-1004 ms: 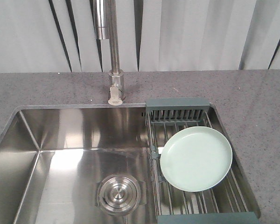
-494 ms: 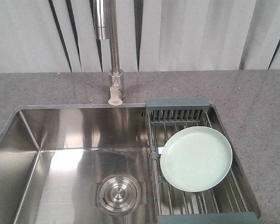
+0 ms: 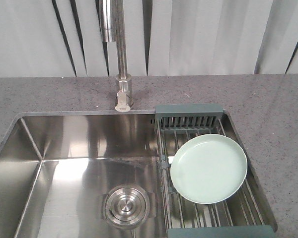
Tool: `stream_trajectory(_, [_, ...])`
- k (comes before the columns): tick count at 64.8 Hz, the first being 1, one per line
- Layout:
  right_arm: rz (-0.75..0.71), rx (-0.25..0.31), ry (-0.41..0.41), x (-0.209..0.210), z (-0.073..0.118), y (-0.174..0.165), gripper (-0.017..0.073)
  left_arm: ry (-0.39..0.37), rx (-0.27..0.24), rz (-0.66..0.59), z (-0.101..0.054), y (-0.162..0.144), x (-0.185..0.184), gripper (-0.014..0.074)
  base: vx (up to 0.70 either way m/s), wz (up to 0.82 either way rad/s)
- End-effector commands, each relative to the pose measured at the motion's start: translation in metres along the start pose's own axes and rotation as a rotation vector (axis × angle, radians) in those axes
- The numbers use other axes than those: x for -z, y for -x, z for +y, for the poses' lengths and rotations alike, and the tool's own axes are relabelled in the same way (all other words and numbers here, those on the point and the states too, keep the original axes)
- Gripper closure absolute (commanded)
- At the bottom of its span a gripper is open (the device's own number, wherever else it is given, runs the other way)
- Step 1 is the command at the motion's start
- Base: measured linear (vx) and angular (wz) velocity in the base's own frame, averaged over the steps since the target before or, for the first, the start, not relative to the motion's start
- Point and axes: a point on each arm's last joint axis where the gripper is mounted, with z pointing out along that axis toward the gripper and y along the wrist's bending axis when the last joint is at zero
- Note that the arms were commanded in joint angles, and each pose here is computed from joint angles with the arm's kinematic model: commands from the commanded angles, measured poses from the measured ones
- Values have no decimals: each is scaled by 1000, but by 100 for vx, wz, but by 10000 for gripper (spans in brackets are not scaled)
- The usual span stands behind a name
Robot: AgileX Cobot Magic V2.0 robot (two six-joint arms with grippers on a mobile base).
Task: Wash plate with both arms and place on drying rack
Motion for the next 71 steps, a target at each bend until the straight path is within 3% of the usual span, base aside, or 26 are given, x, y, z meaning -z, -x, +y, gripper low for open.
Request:
stream_trajectory(1, [-79, -2, -4, 4, -1, 11, 314, -3, 14, -75, 0, 11, 4, 8, 0, 0])
stream_trajectory(18, [-79, -2, -4, 4, -1, 11, 314, -2, 18, -113, 0, 15, 5, 8, 0, 0])
stream_trajectory(32, [-79, -2, -4, 4, -1, 11, 314, -35, 73, -265, -2, 34, 5, 8, 0, 0])
stream_trajectory(41, [-79, -2, -4, 4, -1, 11, 314, -18, 57, -216, 1, 53, -9, 29, 0, 0])
stream_trajectory(56, [-79, -2, -4, 4, -1, 11, 314, -21, 62, -94, 6, 95, -42, 126, 0, 0])
stream_trajectory(71, [-79, -3, -4, 4, -1, 11, 314, -28, 56, -46, 9, 127, -73, 309, 0, 0])
